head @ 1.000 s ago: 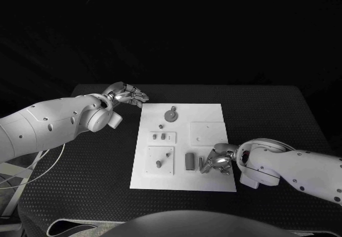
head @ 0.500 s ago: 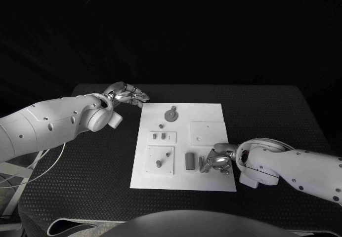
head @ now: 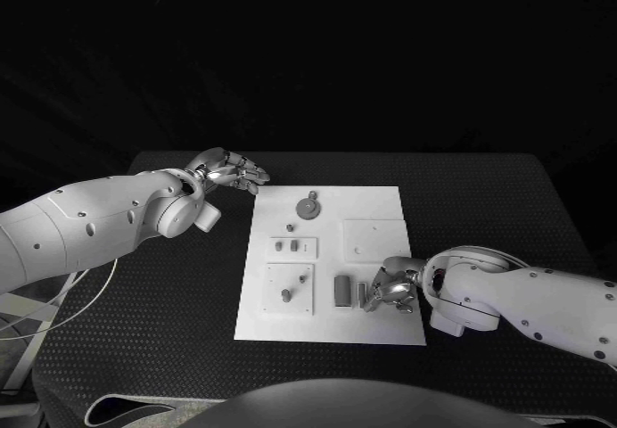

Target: Assemble the parts on the task board

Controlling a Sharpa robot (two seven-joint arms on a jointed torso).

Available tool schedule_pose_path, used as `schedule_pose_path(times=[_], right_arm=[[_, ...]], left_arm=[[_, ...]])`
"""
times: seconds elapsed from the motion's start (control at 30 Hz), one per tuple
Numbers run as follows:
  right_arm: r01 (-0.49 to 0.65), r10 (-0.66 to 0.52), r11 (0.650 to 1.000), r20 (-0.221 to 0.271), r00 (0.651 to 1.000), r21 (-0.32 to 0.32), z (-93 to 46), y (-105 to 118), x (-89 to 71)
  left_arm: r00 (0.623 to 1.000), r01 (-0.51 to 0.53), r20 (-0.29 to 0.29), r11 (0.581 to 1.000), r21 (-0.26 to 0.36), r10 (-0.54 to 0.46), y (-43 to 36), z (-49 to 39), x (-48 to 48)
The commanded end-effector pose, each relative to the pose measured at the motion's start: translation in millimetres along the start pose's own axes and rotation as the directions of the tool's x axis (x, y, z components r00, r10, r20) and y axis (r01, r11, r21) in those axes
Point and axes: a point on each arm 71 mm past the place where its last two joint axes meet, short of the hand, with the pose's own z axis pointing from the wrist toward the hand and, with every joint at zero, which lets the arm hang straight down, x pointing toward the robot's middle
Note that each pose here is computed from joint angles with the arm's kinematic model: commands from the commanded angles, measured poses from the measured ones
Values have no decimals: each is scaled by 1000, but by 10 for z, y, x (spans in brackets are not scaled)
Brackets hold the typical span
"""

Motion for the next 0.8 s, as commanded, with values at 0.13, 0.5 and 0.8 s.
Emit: schedule_pose_path(times=[0.13, 0.5, 0.8], right_arm=[[26, -27, 998, 12, 1000, 59, 15, -108, 1], [-50, 47, 998, 56, 997, 49, -43, -203, -75], [-213, 220, 975, 176, 960, -56, -134, -181, -436]], left_arm=[[1000, 8, -15, 1000, 10, -8, -16, 3, 19], [1000, 7, -10, 1000, 12, -7, -19, 4, 16], [1000, 24, -2, 1000, 13, -24, -24, 13, 18]])
